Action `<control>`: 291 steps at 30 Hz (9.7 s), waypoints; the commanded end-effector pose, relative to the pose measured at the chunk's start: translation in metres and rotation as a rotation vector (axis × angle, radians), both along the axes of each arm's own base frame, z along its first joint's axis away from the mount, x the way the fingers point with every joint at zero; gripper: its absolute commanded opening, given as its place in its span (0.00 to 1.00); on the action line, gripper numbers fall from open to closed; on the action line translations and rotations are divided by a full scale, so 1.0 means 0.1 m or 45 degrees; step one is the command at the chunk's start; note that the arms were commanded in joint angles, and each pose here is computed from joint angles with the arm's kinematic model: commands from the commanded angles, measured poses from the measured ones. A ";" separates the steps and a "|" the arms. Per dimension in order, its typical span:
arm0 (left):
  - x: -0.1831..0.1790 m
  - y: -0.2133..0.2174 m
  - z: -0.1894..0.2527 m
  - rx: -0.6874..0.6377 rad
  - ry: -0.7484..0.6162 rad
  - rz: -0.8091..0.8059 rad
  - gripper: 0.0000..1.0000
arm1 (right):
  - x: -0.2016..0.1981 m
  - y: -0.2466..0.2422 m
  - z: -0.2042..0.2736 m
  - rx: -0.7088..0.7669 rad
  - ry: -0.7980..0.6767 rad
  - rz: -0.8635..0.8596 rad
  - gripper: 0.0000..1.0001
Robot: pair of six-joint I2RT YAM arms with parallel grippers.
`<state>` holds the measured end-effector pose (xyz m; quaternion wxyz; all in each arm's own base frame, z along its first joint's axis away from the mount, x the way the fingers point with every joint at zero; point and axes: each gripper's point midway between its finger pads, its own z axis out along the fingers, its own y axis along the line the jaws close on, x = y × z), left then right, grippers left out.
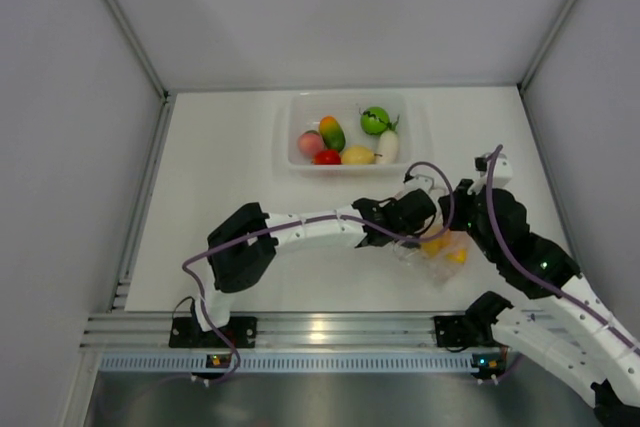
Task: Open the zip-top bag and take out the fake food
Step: Pick up the fake fruit from the zipper food storage bag.
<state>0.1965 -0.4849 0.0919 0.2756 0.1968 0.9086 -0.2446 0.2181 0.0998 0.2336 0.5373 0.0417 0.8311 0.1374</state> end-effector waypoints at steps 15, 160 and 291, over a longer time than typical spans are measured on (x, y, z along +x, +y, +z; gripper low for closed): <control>0.70 1.17 0.79 -0.001 -0.407 0.608 0.00 | -0.02 0.40 0.59 -0.169 -0.009 0.409 0.00; 0.73 1.00 0.12 0.086 -0.335 0.210 0.64 | -0.49 1.06 0.60 0.194 0.078 0.888 0.00; 0.65 1.40 -0.03 0.251 -0.287 0.316 0.57 | 0.11 1.18 0.52 0.219 0.105 0.619 0.25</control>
